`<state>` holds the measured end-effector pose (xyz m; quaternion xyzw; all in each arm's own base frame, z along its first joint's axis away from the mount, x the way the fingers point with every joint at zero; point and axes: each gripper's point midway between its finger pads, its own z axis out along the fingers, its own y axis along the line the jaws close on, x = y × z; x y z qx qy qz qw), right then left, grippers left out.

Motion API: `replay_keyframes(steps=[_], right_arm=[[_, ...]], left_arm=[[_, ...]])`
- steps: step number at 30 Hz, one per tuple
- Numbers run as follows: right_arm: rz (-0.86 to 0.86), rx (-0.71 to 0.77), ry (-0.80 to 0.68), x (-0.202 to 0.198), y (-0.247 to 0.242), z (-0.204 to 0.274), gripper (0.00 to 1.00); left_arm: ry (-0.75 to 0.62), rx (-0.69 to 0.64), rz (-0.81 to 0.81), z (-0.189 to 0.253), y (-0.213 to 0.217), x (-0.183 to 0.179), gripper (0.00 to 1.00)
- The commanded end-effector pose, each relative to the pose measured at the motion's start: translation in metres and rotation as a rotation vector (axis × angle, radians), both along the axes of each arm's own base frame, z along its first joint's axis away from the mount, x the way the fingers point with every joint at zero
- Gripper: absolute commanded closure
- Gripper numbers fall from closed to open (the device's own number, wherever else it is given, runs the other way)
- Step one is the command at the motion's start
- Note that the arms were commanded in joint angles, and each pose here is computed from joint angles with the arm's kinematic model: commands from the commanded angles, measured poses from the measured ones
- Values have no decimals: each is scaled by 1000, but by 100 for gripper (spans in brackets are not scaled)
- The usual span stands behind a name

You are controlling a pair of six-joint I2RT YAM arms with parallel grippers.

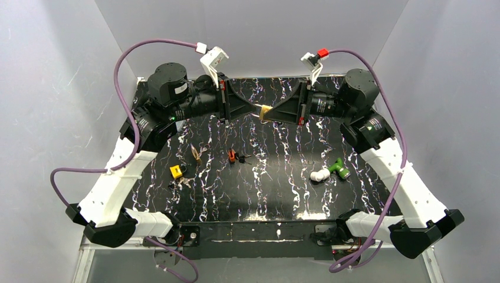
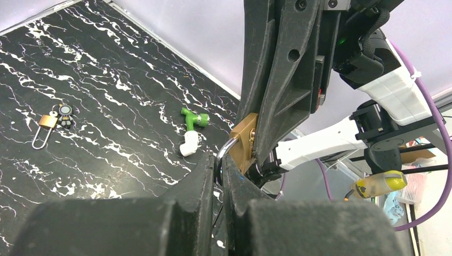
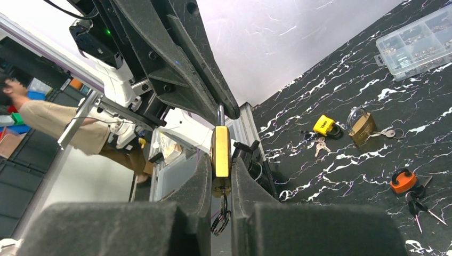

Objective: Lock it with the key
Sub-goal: Lock the lock.

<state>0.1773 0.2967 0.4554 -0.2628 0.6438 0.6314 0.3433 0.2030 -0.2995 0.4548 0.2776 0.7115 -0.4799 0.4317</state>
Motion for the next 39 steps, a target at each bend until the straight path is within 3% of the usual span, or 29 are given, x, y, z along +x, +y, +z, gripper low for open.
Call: replay_keyframes(steps=[1, 31, 39], right_arm=[[-22, 67, -104, 17, 30, 19, 99], [20, 84, -118, 26, 47, 32, 99], [3, 71, -134, 26, 47, 33, 99]], left_arm=[[146, -34, -426, -10, -51, -79, 100], [261, -48, -527, -23, -53, -99, 100], [269, -1, -465, -35, -49, -94, 100]])
